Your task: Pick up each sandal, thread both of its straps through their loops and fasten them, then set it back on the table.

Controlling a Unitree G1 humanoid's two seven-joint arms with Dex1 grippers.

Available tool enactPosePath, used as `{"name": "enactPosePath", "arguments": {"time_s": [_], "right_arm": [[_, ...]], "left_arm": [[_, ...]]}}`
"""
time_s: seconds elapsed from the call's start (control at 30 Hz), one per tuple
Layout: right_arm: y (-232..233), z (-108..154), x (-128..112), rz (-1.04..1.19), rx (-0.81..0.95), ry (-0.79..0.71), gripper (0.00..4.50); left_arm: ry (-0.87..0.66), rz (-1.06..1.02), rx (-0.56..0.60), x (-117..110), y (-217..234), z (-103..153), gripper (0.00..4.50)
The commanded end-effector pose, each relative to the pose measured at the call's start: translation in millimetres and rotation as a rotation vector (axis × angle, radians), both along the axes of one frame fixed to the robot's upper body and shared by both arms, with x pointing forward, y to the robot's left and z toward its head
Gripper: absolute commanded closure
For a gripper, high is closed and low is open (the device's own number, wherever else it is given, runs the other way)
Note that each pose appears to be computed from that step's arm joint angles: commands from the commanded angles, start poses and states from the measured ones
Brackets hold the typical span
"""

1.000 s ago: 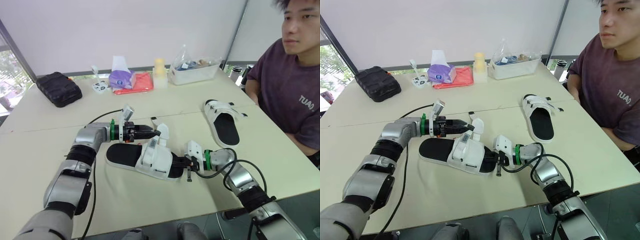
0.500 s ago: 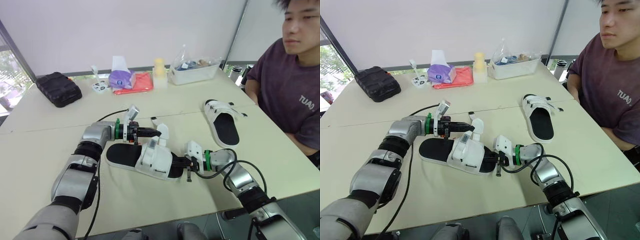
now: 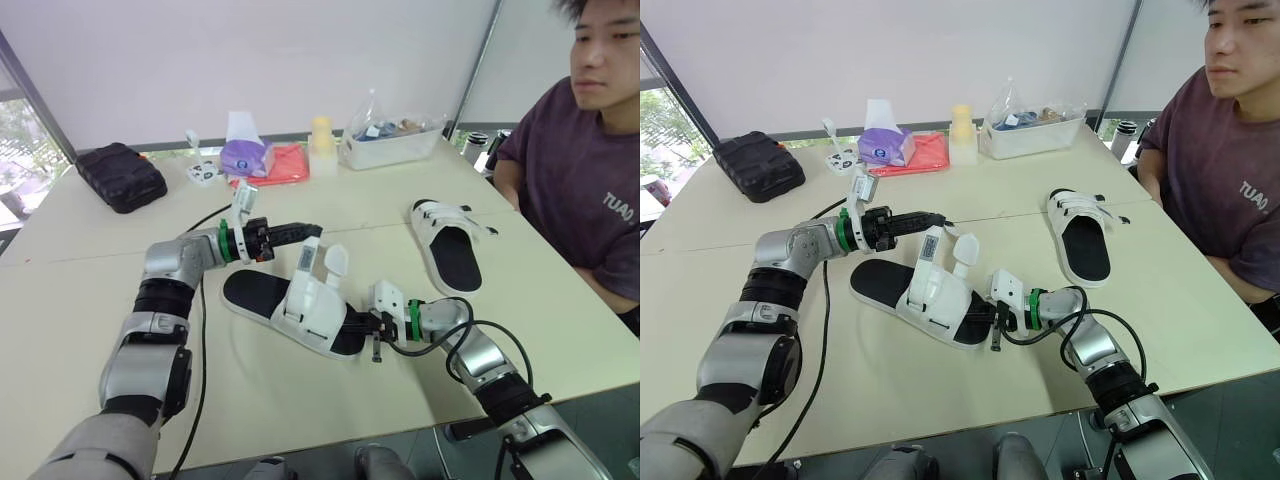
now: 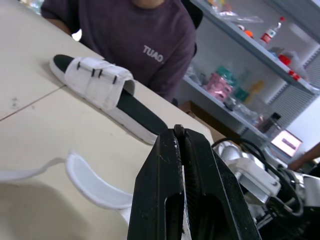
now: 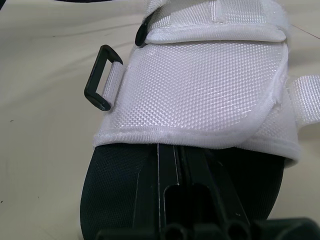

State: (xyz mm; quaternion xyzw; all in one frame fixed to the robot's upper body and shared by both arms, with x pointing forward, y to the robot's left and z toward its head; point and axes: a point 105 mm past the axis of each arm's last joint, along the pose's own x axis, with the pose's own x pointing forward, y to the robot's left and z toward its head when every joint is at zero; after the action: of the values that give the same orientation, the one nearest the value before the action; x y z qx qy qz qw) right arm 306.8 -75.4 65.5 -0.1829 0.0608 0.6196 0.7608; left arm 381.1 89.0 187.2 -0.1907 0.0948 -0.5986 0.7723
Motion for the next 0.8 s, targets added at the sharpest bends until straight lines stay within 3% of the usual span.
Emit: {"name": "enactPosePath", "arguments": {"time_s": [0.03,0.27,0.5,0.67,0.77,0.8], "right_arm": [[-15,-49,-13,-0.035,-0.148,0.146,4.5],[-14,-49,-14,-0.036,-0.146,0.145,4.5],[-15,-50,-16,-0.042,-0.146,0.147,4.5],[-15,-48,-16,-0.052,-0.137,0.137,4.5],[-13,-43,-13,-0.062,-0.123,0.118,4.5],[-13,-42,-12,-0.062,-0.121,0.107,4.5]], "left_arm": [[-0.066,0.057,0.04,10,-1,2,4.45],[-0.023,0.07,0.119,18,-10,-31,4.45],[0.002,0.081,0.282,20,-15,-71,4.45],[-0.006,0.124,0.307,26,-14,-74,4.45],[0.002,0.124,0.295,27,-16,-72,3.56],[0.003,0.123,0.288,27,-16,-71,3.02]]}}
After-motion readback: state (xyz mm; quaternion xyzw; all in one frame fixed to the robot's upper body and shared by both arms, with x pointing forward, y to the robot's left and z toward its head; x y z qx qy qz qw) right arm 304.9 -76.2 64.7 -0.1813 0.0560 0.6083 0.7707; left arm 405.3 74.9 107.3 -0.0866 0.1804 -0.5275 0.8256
